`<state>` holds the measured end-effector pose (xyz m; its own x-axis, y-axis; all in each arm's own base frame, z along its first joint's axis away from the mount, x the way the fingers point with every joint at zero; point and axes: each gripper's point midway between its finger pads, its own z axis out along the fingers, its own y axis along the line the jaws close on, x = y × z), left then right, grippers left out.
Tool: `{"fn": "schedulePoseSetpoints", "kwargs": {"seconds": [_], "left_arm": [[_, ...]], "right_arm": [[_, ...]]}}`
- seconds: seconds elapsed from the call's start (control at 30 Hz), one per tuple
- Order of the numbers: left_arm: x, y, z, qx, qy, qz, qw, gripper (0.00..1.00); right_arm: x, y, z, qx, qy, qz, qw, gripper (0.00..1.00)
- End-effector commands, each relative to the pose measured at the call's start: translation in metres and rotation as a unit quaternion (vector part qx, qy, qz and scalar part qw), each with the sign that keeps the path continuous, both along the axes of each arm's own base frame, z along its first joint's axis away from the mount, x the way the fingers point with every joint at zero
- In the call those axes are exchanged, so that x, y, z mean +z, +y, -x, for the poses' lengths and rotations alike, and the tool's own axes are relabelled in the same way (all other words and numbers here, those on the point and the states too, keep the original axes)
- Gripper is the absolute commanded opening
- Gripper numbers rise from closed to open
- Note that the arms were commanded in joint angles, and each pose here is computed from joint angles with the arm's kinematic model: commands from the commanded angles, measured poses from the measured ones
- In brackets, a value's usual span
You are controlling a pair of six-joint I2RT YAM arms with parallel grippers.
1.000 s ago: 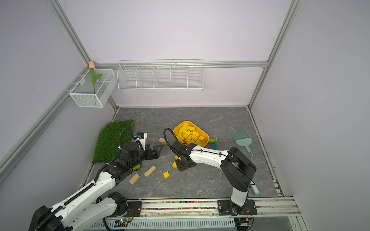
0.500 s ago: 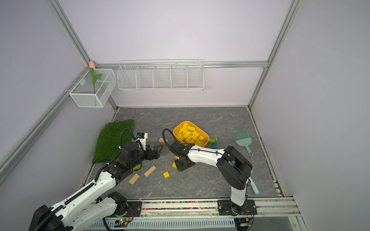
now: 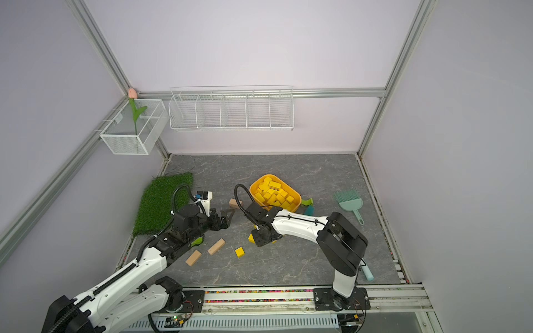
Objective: Pick out the yellow building blocks
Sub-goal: Pick up the building block from the center of the board.
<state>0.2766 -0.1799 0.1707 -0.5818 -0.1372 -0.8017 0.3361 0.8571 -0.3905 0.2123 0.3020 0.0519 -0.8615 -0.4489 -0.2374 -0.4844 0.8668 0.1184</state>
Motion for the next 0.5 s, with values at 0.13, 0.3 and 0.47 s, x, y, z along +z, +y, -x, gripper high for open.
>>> {"fn": "schedulePoseSetpoints", "kwargs": {"seconds": [0.13,0.3,0.47], "left_arm": [[0.013,-0.003,-0.006,0.002,-0.008,0.015,1.0,1.0],[0.013,-0.003,-0.007,0.002,-0.008,0.014,1.0,1.0],[0.013,-0.003,-0.006,0.001,-0.009,0.015,1.0,1.0]], "right_arm": [[0.076,-0.022,-0.023,-0.015,-0.075,-0.038,0.996,0.16],[0.107,-0.055,-0.056,-0.049,-0.101,-0.05,0.992,0.13],[0.116,-0.072,-0.083,-0.054,-0.105,-0.058,0.991,0.07]]}}
